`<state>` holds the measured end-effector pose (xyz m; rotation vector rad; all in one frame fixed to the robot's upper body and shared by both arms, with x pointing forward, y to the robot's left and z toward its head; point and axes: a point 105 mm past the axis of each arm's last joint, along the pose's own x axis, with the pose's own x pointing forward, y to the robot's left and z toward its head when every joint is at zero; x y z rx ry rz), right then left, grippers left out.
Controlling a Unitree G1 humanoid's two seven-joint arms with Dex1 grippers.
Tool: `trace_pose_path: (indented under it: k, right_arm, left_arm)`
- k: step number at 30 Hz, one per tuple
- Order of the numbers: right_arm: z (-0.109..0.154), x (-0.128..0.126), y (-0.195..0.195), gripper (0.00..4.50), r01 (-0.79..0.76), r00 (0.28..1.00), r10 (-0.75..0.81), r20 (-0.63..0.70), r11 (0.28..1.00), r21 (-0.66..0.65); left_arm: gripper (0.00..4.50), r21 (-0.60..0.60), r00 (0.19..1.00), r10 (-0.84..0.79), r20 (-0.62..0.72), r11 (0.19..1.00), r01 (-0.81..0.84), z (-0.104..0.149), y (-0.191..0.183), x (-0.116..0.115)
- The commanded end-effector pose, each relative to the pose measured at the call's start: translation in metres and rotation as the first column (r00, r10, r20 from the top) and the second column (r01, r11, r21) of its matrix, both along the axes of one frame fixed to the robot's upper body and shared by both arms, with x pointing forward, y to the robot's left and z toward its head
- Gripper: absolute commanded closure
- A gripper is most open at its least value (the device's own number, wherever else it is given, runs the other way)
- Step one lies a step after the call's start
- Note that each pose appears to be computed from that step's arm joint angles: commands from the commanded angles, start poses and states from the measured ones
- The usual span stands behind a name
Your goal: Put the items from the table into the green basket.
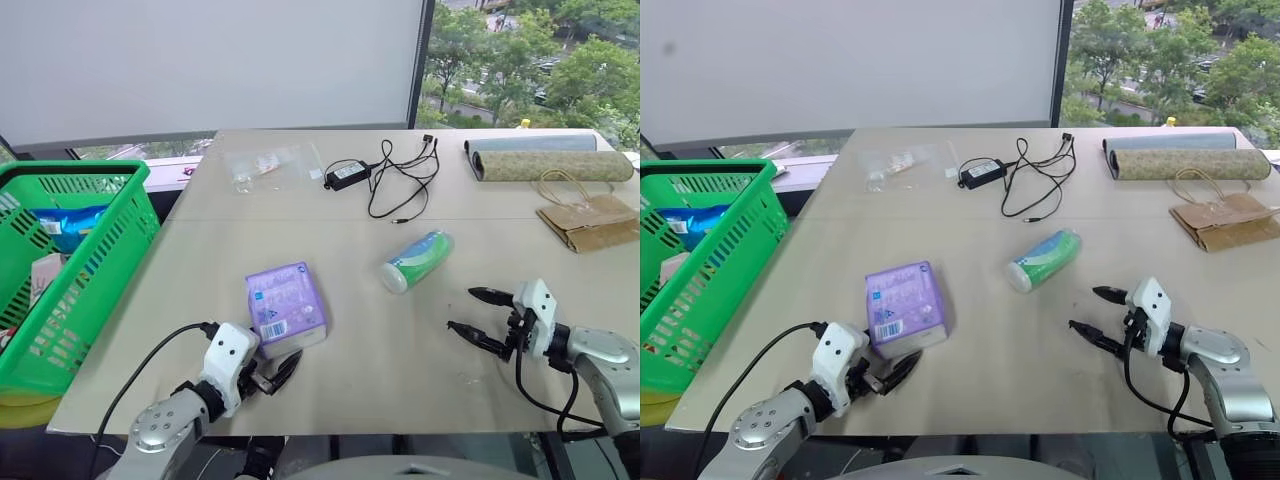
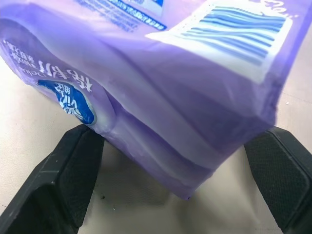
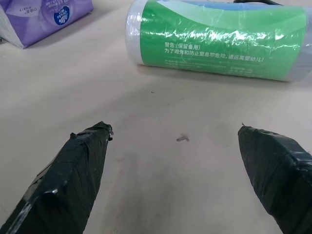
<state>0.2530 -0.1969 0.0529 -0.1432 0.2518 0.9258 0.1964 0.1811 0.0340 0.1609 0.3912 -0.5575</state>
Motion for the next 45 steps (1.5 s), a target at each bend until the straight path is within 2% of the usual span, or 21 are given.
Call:
trace_pose_path:
  k: [1, 15, 18, 21, 26, 31, 35, 41, 44, 45]
  right_arm:
    - [0.013, -0.001, -0.002, 0.00, -0.014, 0.998, 0.014, 0.057, 1.000, -0.009]
    - [0.011, -0.005, -0.002, 0.00, -0.028, 0.999, 0.029, 0.044, 1.000, -0.008]
    - [0.020, -0.012, 0.004, 0.00, -0.088, 0.995, 0.086, 0.050, 0.996, 0.034]
    - [0.030, -0.032, 0.023, 0.00, -0.260, 0.965, 0.258, 0.044, 0.965, 0.029]
    - [0.058, -0.041, 0.051, 0.00, -0.375, 0.926, 0.370, 0.071, 0.923, 0.086]
    - [0.079, -0.030, 0.068, 0.00, -0.399, 0.914, 0.386, 0.126, 0.911, 0.103]
    - [0.079, -0.032, 0.070, 0.00, -0.405, 0.912, 0.396, 0.106, 0.912, 0.072]
    - [0.078, -0.031, 0.067, 0.00, -0.396, 0.916, 0.390, 0.099, 0.917, 0.054]
    - [0.080, -0.033, 0.069, 0.00, -0.416, 0.906, 0.408, 0.111, 0.908, 0.056]
    - [0.081, -0.034, 0.070, 0.00, -0.424, 0.902, 0.417, 0.113, 0.904, 0.055]
  left_arm:
    - [0.02, 0.002, 0.999, -0.038, 0.034, 0.999, 0.038, 0.007, -0.003, -0.001]
    - [0.02, -0.051, 0.995, -0.043, 0.086, 0.998, 0.048, 0.019, -0.003, -0.004]
    - [0.02, -0.050, 0.992, -0.055, 0.110, 0.997, 0.061, 0.030, 0.002, -0.009]
    - [0.02, -0.050, 0.978, -0.103, 0.183, 0.992, 0.113, 0.057, 0.003, -0.012]
    - [0.02, 0.097, 0.927, -0.298, 0.229, 0.954, 0.283, 0.080, -0.011, -0.019]
    - [0.02, 0.232, 0.897, -0.366, 0.248, 0.921, 0.312, 0.082, -0.020, -0.001]
    - [0.02, 0.366, 0.880, -0.425, 0.213, 0.870, 0.332, 0.066, -0.023, 0.008]
    - [0.02, 0.428, 0.875, -0.477, 0.084, 0.810, 0.400, 0.040, -0.022, 0.002]
    - [0.85, 0.443, 0.888, -0.452, 0.086, 0.815, 0.372, 0.037, -0.018, 0.007]
    - [1.34, 0.446, 0.889, -0.450, 0.088, 0.815, 0.369, 0.037, -0.018, 0.008]
